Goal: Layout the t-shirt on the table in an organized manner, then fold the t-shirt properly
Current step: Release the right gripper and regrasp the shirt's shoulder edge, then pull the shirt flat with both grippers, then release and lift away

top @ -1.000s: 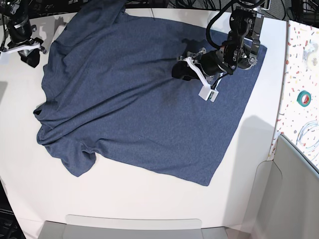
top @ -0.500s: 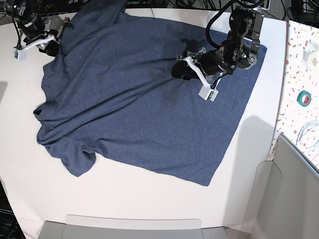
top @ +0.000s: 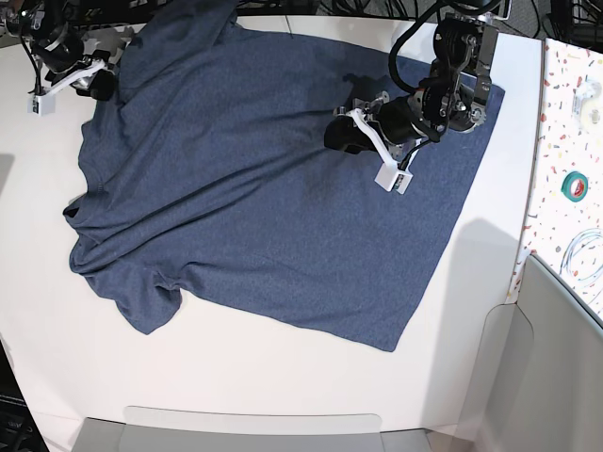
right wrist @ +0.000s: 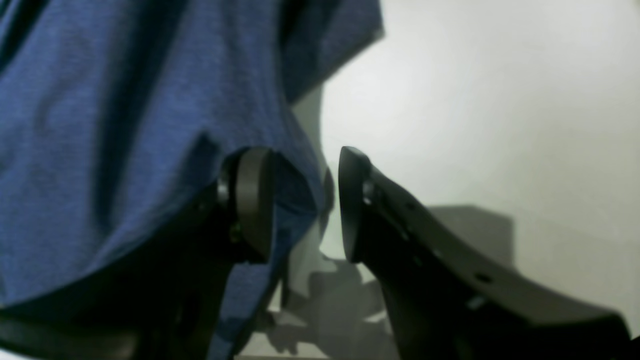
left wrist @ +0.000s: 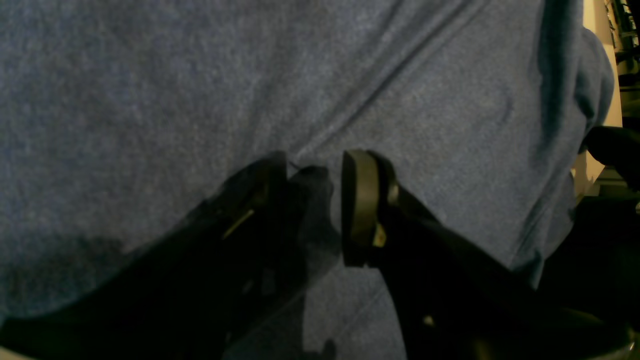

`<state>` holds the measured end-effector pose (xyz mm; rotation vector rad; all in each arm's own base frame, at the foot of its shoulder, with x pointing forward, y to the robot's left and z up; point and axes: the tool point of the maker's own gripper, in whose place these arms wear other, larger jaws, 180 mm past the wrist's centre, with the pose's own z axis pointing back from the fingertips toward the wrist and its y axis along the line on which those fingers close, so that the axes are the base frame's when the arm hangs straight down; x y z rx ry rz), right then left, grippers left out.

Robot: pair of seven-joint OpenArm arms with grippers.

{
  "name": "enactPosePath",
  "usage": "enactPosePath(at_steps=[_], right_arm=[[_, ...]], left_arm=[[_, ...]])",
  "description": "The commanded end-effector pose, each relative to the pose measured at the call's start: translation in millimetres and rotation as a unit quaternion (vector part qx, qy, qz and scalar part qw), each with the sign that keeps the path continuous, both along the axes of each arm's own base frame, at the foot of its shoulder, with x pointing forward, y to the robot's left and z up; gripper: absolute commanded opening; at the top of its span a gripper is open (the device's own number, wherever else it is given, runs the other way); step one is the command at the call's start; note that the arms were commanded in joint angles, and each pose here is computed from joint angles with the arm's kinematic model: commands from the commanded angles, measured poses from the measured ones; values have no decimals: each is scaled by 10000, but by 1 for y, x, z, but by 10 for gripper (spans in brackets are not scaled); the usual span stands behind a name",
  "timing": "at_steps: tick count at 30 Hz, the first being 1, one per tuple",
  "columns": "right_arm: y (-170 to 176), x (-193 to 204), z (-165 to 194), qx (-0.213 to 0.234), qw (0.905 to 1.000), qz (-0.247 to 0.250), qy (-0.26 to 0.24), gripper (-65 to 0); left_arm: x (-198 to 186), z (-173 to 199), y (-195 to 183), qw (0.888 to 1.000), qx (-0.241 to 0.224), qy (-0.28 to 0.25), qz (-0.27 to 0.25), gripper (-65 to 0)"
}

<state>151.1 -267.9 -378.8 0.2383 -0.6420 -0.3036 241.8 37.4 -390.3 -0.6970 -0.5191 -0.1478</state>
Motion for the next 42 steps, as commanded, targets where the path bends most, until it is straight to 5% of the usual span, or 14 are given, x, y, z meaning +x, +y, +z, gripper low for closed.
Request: enactPosePath(at_steps=[1,8,11,23,35,42], right_arm=[[0,6,6,-26,9998,91,-152,-430],[15,11,-1,131,9995,276,-117,-459],[26,17,-3,214,9988,420,-132,-650],[22,26,2,-68,9966,813,-95,-650],[-70,24,35,-1031,9940,341,-85,-650],[-94,10,12,-901,9953,91,342,-650]], left_arm=[[7,10,-2,9998,-101,-186,11,-463],[7,10,-1,9998,-99,-188,18,-463],[9,11,-1,9997,-97,-200,33,-463],[43,78,40,9893,-42,-1307,648,-463],[29,55,77,9903,285,-939,981,-463],[26,53,83,9905,374,-896,979,-463]])
